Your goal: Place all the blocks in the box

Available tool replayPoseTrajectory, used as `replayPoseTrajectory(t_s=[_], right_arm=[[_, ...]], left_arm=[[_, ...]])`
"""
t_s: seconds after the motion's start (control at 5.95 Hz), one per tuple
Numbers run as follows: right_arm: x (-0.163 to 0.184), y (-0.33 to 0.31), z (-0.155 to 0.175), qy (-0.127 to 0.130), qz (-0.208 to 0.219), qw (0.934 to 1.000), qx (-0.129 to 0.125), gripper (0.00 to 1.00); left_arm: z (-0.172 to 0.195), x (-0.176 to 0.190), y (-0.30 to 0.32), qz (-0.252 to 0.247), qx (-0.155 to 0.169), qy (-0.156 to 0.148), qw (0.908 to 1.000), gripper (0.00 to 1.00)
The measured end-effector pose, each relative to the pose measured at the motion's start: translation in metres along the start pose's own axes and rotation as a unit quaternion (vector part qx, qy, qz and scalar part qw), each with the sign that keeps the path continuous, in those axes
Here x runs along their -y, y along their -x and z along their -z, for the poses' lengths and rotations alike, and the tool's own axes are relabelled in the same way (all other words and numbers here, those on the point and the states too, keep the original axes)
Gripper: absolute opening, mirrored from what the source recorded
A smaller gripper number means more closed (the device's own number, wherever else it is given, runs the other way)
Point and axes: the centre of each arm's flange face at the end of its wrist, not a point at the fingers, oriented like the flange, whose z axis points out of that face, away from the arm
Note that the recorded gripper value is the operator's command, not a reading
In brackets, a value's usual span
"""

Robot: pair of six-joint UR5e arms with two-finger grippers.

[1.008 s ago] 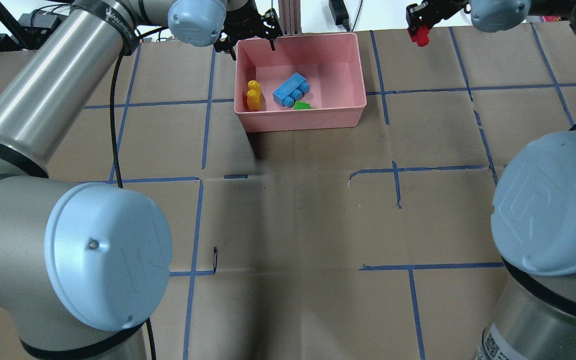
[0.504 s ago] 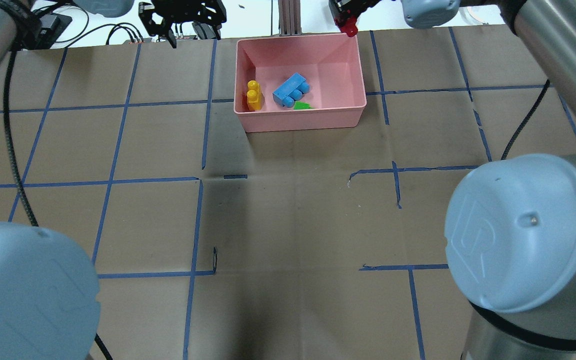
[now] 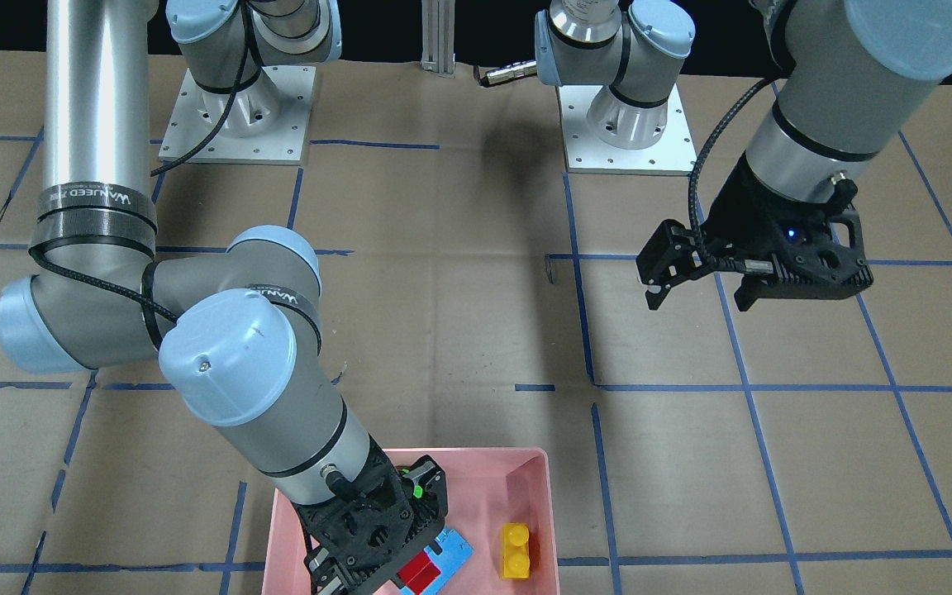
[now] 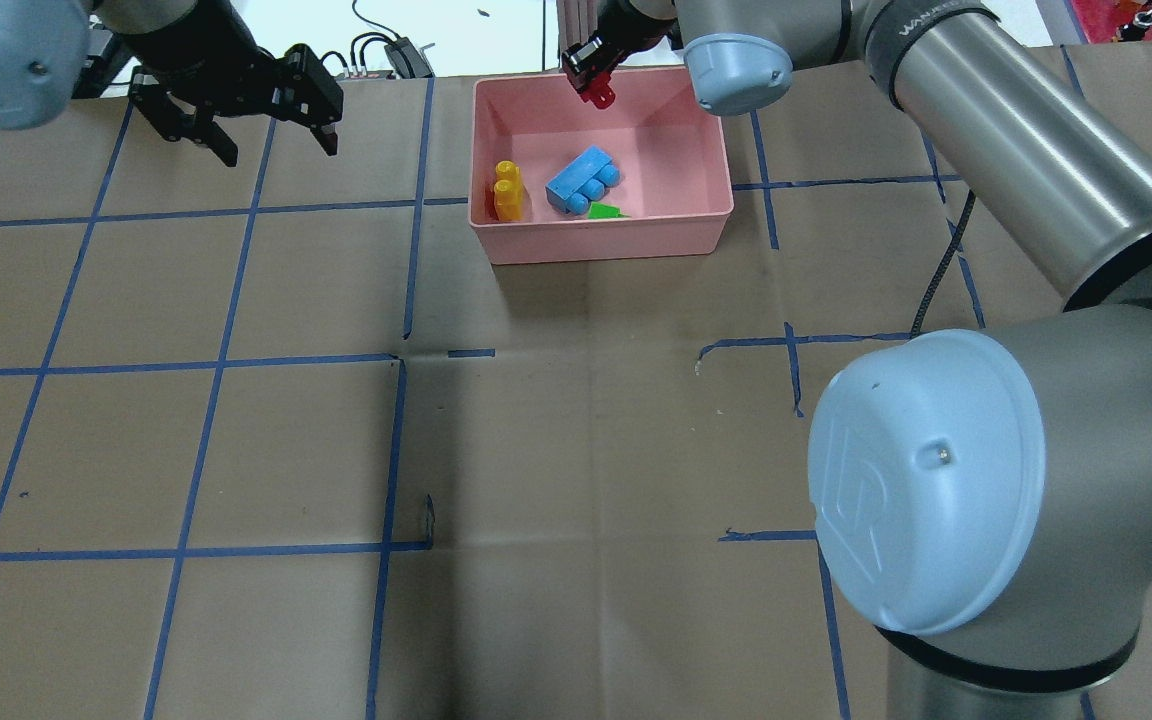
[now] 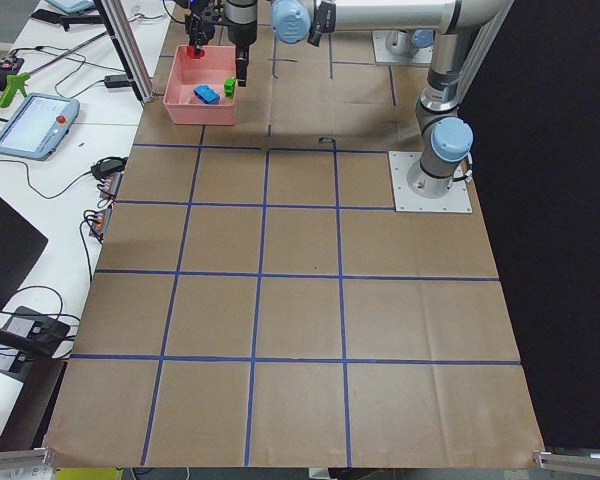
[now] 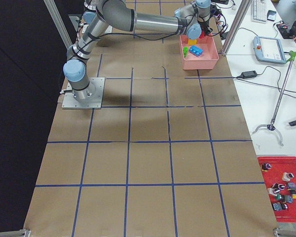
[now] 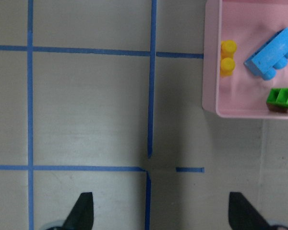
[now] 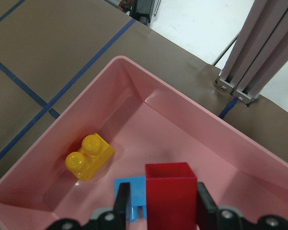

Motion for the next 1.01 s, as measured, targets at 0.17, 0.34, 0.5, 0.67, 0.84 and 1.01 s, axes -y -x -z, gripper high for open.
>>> replayPoseTrajectory(t_s=[0.17, 0.34, 0.5, 0.67, 0.84, 1.01], right_arm=[[-0.004, 0.002, -0.004, 0.009, -0.002, 1.0, 0.004, 1.0], [-0.008, 0.004, -0.007, 0.024, -0.009, 0.9996, 0.011, 1.0], [-0.017, 0.008, -0.009, 0.061, -0.021, 0.9975, 0.029, 1.0], [-0.027, 0.012, -0.005, 0.109, -0.037, 0.992, 0.051, 1.0], [-0.034, 0.019, 0.017, 0.152, -0.053, 0.9846, 0.069, 1.0], [-0.042, 0.032, 0.05, 0.188, -0.067, 0.9764, 0.082, 1.0]], left_arm=[[0.008, -0.025, -0.002, -0.002, -0.001, 0.009, 1.0, 1.0], [0.012, -0.037, -0.006, -0.003, -0.001, 0.015, 0.9999, 1.0], [0.014, -0.042, -0.009, -0.007, 0.004, 0.016, 0.9998, 1.0], [0.015, -0.044, -0.014, -0.014, 0.013, 0.016, 0.9997, 1.0], [0.016, -0.047, -0.019, -0.019, 0.019, 0.015, 0.9995, 1.0], [0.017, -0.049, -0.021, -0.023, 0.021, 0.015, 0.9994, 1.0]])
